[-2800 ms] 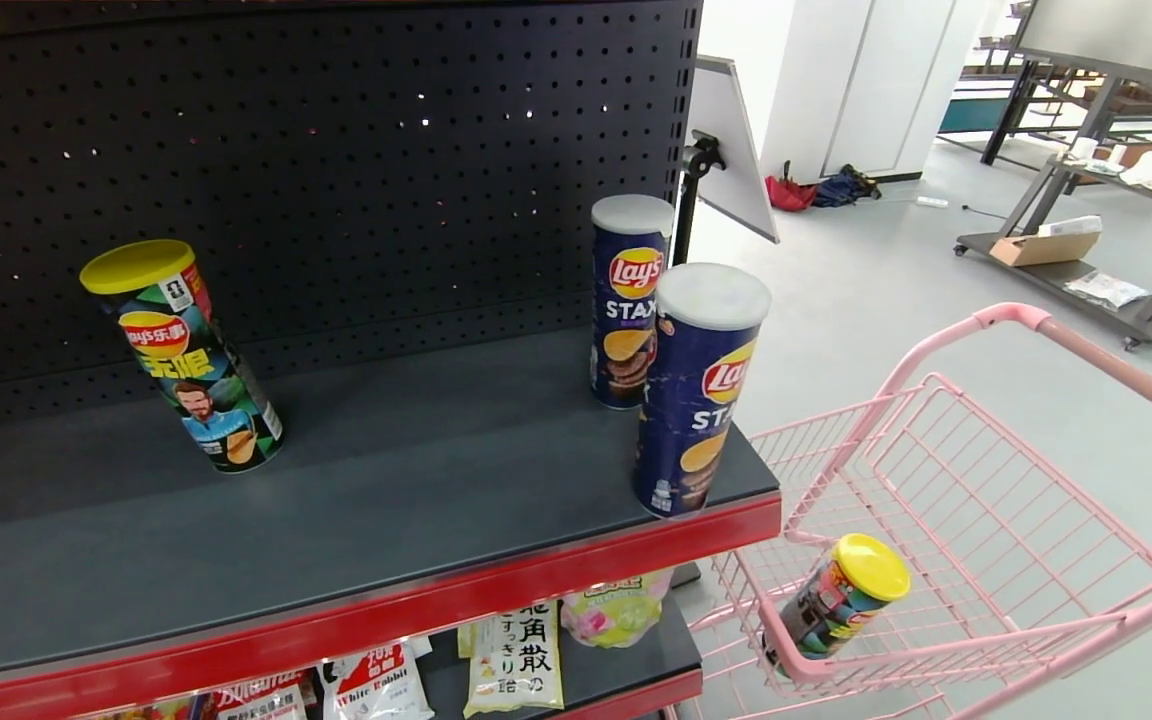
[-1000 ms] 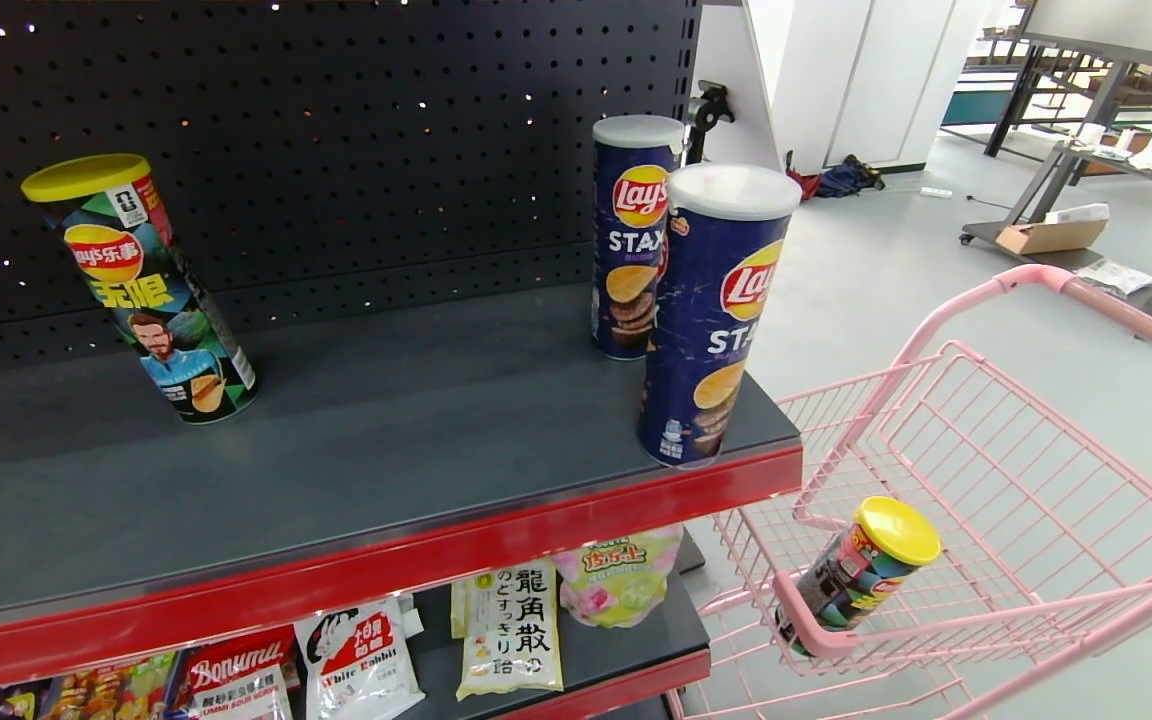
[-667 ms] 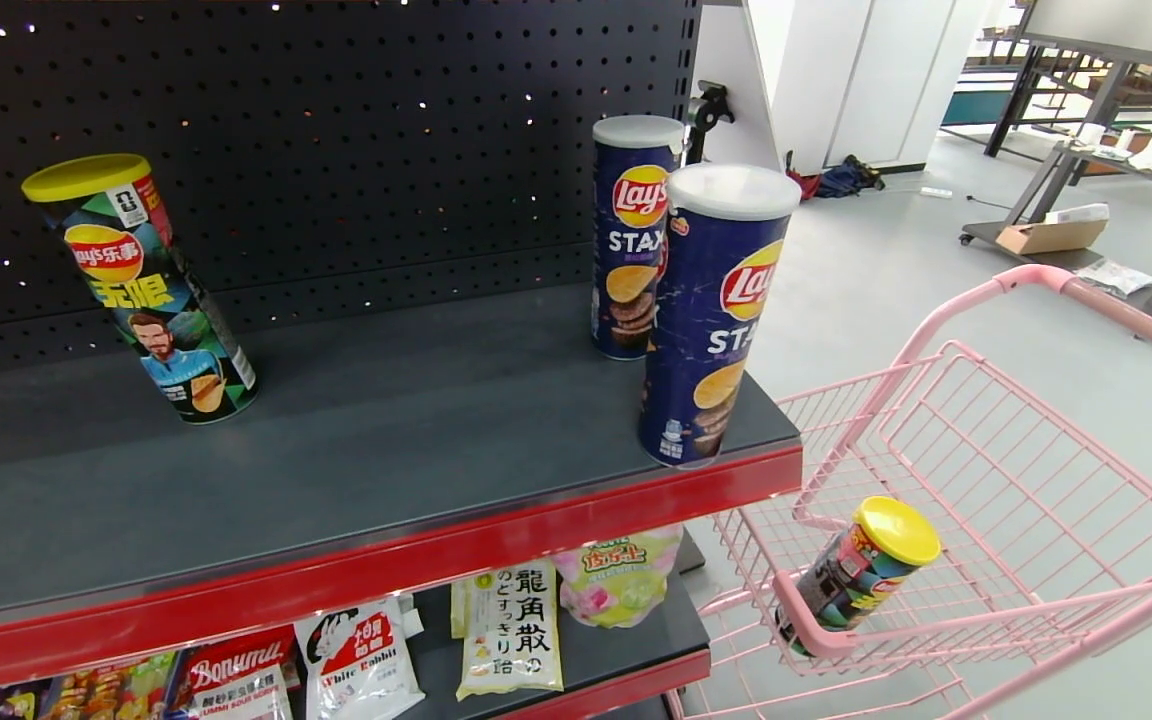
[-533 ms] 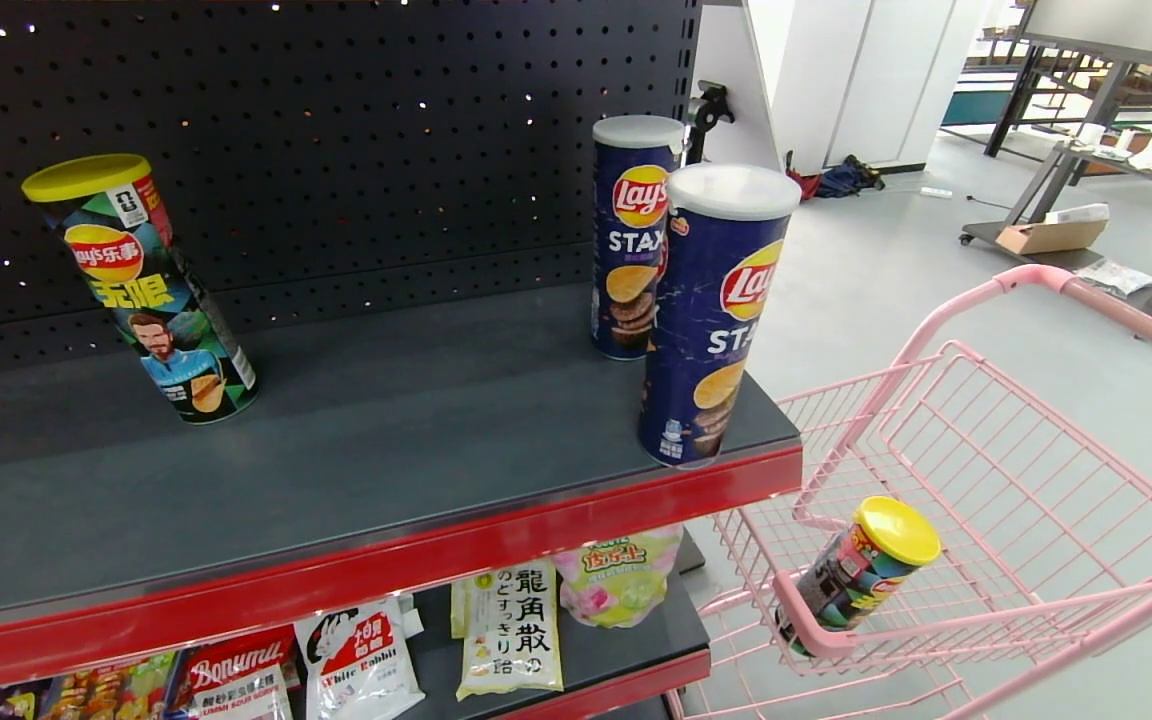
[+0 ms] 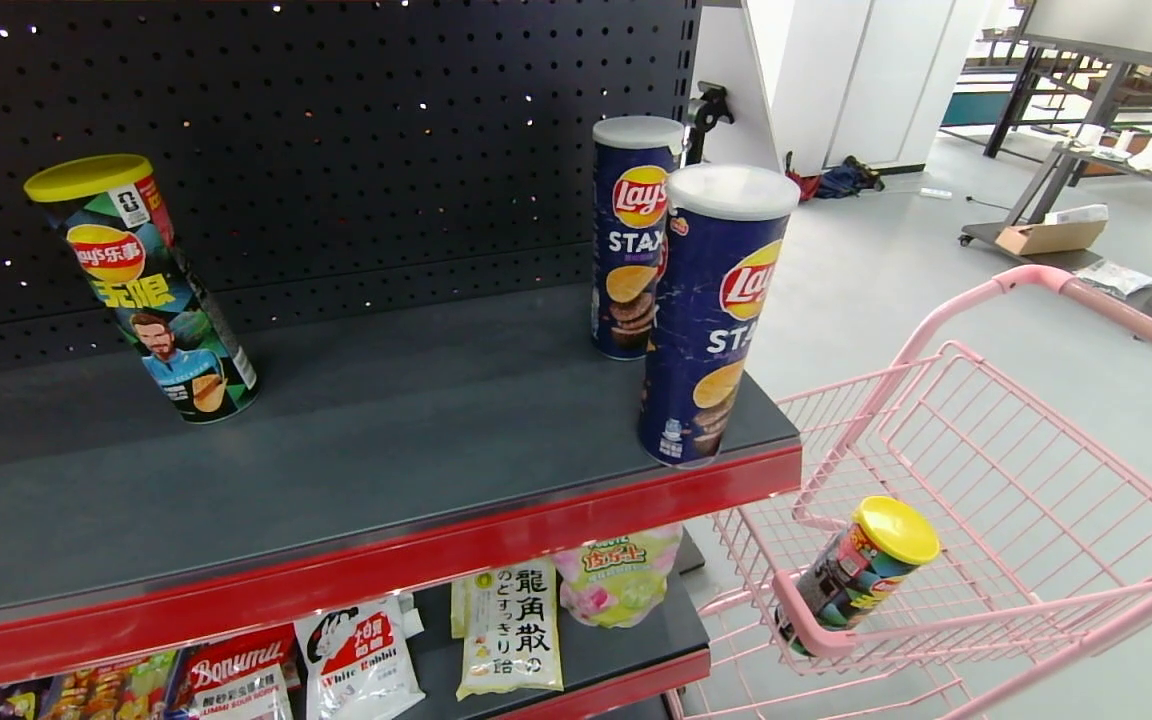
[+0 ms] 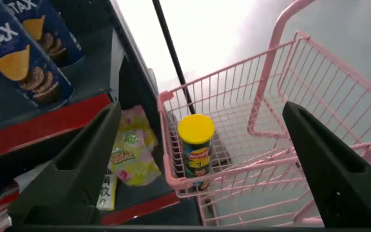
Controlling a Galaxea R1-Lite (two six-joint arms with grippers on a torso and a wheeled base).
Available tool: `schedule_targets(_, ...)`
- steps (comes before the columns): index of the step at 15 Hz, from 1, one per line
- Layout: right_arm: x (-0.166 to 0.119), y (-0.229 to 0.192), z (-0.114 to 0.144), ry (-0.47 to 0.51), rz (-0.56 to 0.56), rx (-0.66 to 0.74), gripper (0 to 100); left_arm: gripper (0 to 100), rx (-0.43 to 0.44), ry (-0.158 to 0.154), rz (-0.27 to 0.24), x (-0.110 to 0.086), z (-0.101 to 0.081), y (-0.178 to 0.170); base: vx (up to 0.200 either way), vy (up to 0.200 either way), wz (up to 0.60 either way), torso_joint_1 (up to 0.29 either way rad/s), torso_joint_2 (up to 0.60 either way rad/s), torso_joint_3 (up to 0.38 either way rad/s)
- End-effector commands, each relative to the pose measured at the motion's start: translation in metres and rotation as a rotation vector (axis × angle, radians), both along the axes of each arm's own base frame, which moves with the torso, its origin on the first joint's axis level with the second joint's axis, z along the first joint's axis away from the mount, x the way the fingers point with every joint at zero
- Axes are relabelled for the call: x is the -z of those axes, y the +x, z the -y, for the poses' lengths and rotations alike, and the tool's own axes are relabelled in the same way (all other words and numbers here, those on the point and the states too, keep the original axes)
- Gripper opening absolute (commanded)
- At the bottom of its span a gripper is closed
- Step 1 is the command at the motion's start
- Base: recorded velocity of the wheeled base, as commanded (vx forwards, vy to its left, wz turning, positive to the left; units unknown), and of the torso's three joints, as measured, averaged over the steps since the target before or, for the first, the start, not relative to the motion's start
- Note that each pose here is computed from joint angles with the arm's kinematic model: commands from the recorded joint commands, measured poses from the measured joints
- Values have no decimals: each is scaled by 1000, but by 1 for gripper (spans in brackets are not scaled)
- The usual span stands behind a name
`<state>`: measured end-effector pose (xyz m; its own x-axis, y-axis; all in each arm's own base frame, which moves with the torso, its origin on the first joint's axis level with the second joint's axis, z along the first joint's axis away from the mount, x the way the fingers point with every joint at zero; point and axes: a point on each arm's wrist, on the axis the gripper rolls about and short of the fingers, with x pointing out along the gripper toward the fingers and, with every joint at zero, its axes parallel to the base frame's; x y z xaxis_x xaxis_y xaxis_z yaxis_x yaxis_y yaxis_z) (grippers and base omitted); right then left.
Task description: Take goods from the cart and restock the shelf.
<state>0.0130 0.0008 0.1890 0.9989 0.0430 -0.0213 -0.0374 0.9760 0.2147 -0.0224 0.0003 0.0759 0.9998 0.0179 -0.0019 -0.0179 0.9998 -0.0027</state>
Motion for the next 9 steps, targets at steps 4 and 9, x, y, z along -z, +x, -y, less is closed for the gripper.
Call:
schedule_targets(4, 72, 131, -16, 88, -452, -79, 100, 100, -1, 0, 0, 0, 0, 0, 0, 0, 0, 0, 0, 0)
schedule_targets(9, 90, 147, -18, 115, -564, -63, 100, 100, -1, 1, 0, 0, 0, 0, 0, 0, 0, 0, 0, 0)
